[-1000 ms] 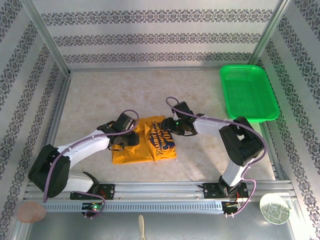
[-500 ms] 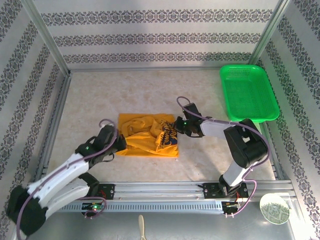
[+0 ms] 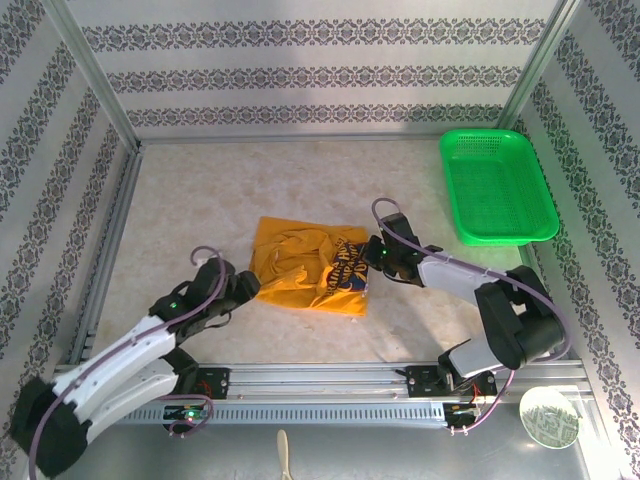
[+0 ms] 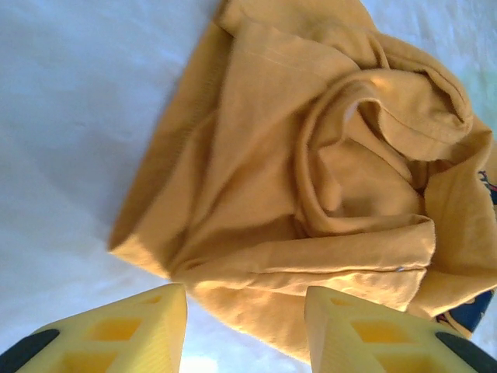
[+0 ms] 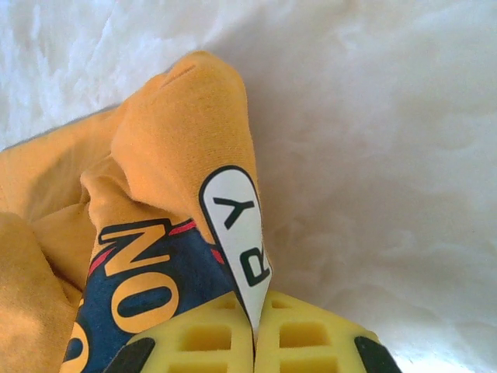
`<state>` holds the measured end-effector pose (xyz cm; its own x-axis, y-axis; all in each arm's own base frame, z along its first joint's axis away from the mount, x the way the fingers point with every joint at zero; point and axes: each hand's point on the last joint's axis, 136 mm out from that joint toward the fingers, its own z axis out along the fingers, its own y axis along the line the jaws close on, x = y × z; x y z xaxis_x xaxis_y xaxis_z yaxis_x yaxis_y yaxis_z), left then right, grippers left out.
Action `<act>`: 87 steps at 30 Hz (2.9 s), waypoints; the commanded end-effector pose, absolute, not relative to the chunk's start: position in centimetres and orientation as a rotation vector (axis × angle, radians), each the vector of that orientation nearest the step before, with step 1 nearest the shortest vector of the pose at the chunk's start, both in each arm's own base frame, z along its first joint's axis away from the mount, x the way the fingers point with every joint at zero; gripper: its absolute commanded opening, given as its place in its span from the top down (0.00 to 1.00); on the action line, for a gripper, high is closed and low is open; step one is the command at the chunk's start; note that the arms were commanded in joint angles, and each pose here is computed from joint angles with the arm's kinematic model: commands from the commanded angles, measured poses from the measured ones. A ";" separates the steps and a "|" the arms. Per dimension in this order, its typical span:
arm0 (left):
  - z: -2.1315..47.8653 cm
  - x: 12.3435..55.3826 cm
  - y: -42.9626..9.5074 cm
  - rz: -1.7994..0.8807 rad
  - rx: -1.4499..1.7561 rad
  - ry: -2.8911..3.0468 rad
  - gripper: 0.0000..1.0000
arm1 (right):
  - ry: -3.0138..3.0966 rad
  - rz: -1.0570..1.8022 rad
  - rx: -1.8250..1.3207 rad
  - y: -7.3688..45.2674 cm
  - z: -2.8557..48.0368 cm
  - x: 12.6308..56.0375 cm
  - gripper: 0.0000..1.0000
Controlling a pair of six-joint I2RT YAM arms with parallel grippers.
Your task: Fold the inside-out t-shirt
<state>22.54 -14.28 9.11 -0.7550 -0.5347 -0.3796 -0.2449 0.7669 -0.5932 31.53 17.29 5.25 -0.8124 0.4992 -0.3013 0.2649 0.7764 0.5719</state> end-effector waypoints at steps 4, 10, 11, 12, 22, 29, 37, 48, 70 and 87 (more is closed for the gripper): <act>11.7 25.8 -22.1 -0.857 -0.362 2.373 0.51 | 2.486 0.617 0.662 15.1 4.9 30.2 1.00; 11.3 27.2 -23.2 -0.466 -0.057 2.482 0.45 | 2.491 0.606 0.673 14.6 4.6 29.3 1.00; 11.2 27.4 -23.4 -0.423 -0.009 2.496 0.44 | 2.489 0.604 0.674 14.6 4.7 29.3 1.00; 10.9 27.5 -23.6 -0.388 0.035 2.519 0.43 | 2.491 0.603 0.676 14.5 4.6 29.3 1.00; 6.9 27.0 -26.0 -0.322 0.208 2.650 0.40 | 2.491 0.585 0.687 14.2 4.5 29.2 1.00; 7.1 28.1 -24.9 -0.256 0.121 2.607 1.00 | 2.504 0.535 0.719 13.5 3.8 29.0 1.00; 10.3 27.3 -17.0 -0.285 -0.357 2.402 1.00 | 2.506 0.469 0.814 11.6 2.6 28.5 1.00; 10.3 25.8 -16.0 -0.459 -0.509 2.374 0.49 | 2.493 0.486 0.808 11.6 3.2 28.3 1.00; 4.9 31.9 -23.1 -0.647 -0.399 2.523 0.55 | 2.505 0.418 0.873 11.1 2.5 21.3 1.00; 13.5 46.3 -23.9 -0.733 -0.001 2.480 0.51 | 2.466 0.540 0.412 14.3 14.4 21.8 0.55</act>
